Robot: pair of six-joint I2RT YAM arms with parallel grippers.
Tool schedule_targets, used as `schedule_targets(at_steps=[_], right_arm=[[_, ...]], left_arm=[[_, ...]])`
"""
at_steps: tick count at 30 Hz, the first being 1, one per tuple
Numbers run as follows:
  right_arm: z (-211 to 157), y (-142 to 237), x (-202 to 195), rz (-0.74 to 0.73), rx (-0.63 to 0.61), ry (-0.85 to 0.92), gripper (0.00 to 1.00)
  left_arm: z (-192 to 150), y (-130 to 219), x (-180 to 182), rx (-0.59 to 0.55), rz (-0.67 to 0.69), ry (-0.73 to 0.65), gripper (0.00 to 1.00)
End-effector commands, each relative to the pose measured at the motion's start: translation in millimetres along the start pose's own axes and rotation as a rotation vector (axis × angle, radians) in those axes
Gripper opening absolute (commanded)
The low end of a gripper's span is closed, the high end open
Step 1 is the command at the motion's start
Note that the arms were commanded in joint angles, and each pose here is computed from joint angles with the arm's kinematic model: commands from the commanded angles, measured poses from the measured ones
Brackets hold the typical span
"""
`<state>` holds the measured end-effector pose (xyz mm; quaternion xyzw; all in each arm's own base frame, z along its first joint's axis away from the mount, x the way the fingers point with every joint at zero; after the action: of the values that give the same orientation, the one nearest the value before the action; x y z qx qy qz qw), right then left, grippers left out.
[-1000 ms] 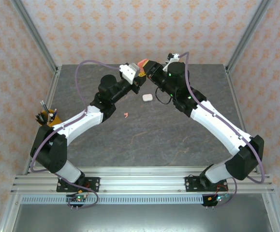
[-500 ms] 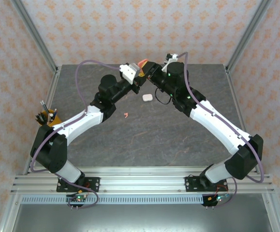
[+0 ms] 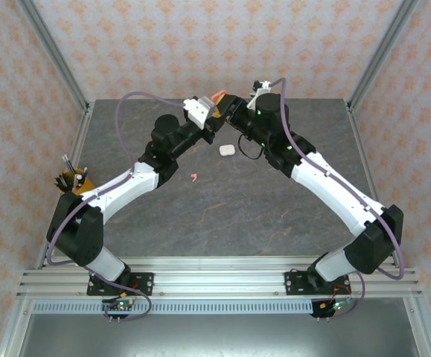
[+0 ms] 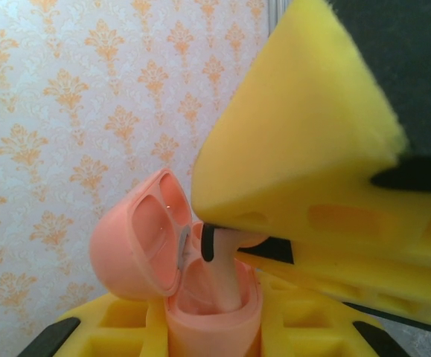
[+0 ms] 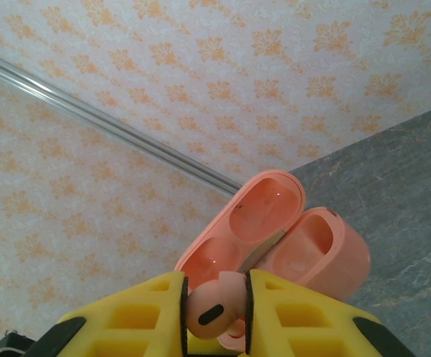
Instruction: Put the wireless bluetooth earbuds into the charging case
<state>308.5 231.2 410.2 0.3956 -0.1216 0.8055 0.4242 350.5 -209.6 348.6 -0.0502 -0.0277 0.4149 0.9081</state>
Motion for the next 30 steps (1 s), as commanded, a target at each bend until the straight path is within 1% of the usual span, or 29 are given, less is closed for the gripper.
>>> schedule_targets(at_steps=[1, 5, 12, 16, 19, 20, 21, 22, 30], right_arm=[[-11, -6, -2, -0.021, 0.091, 0.059, 0.25], [-11, -8, -5, -0.053, 0.091, 0.066, 0.27], [-10, -13, -10, -0.101, 0.081, 0.057, 0.35], [-7, -12, -12, -0.119, 0.070, 0.050, 0.36], [-6, -11, -13, -0.128, 0.065, 0.048, 0.39], [-6, -11, -14, -0.134, 0.064, 0.047, 0.41], [-5, -10, -14, -0.137, 0.060, 0.046, 0.46], [-5, -9, -14, -0.141, 0.058, 0.046, 0.48], [1, -5, -15, -0.160, 0.040, 0.042, 0.51]], left_arm=[[35, 2, -4, -0.118, -0.023, -0.032, 0.00], [35, 3, -4, -0.117, -0.028, -0.031, 0.00], [35, 7, -6, -0.119, -0.038, -0.030, 0.00], [35, 9, -6, -0.120, -0.037, -0.031, 0.00], [35, 9, -7, -0.120, -0.037, -0.030, 0.00], [35, 10, -7, -0.119, -0.037, -0.030, 0.00], [35, 10, -7, -0.121, -0.035, -0.031, 0.00], [35, 10, -6, -0.121, -0.033, -0.031, 0.00], [32, 12, -7, -0.117, -0.033, -0.023, 0.00]])
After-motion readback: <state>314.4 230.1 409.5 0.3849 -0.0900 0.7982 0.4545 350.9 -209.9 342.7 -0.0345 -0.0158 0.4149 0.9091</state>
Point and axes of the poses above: each hand's point on the last joint's axis, 136 mm out from that joint toward the fingers, its own y axis back along the fingers, its own x axis along the line the jaws close on, z = x × y, the point moved 10 cm from there along y, back along the fingers, and after that the axes turned 6 degrees about y, right-handed, at the moved point
